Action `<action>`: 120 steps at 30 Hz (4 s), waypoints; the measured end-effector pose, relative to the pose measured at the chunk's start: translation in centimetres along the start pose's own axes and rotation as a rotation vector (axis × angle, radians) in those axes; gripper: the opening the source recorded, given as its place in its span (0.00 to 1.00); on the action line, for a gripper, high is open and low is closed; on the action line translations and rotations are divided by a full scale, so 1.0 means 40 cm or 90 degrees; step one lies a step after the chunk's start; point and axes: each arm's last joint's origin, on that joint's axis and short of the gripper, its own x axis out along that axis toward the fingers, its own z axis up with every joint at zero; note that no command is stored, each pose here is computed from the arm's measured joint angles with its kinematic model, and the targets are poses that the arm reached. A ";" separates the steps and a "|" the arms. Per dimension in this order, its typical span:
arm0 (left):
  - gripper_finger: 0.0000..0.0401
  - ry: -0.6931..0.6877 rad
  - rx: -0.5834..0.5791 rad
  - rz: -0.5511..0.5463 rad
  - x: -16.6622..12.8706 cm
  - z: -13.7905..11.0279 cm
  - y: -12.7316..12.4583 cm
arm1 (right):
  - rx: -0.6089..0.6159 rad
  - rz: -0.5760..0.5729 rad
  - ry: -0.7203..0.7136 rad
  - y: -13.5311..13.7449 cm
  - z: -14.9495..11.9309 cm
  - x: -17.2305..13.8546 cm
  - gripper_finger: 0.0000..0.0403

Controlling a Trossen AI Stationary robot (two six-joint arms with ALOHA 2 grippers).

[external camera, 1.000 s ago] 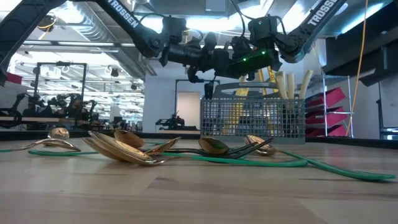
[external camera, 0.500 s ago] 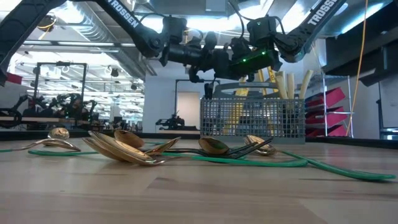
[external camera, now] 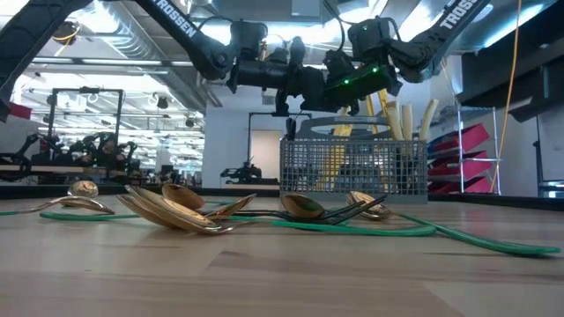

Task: Sort silverware
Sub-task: Put the black fork into the gray organizer

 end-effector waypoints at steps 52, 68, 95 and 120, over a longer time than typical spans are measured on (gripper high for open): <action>0.49 0.054 -0.001 0.006 -0.013 -0.002 0.026 | -0.027 0.016 0.045 0.004 0.030 -0.036 0.33; 0.52 -0.047 0.128 -0.054 -0.177 0.239 -0.081 | -0.046 0.031 -0.006 -0.001 0.101 -0.085 0.34; 0.52 0.044 0.171 0.011 -0.418 -0.213 -0.200 | 0.030 0.194 0.078 -0.070 0.043 -0.136 0.34; 0.52 0.037 0.191 0.008 -0.425 -0.246 -0.227 | 0.023 0.032 0.096 -0.091 -0.009 -0.072 0.34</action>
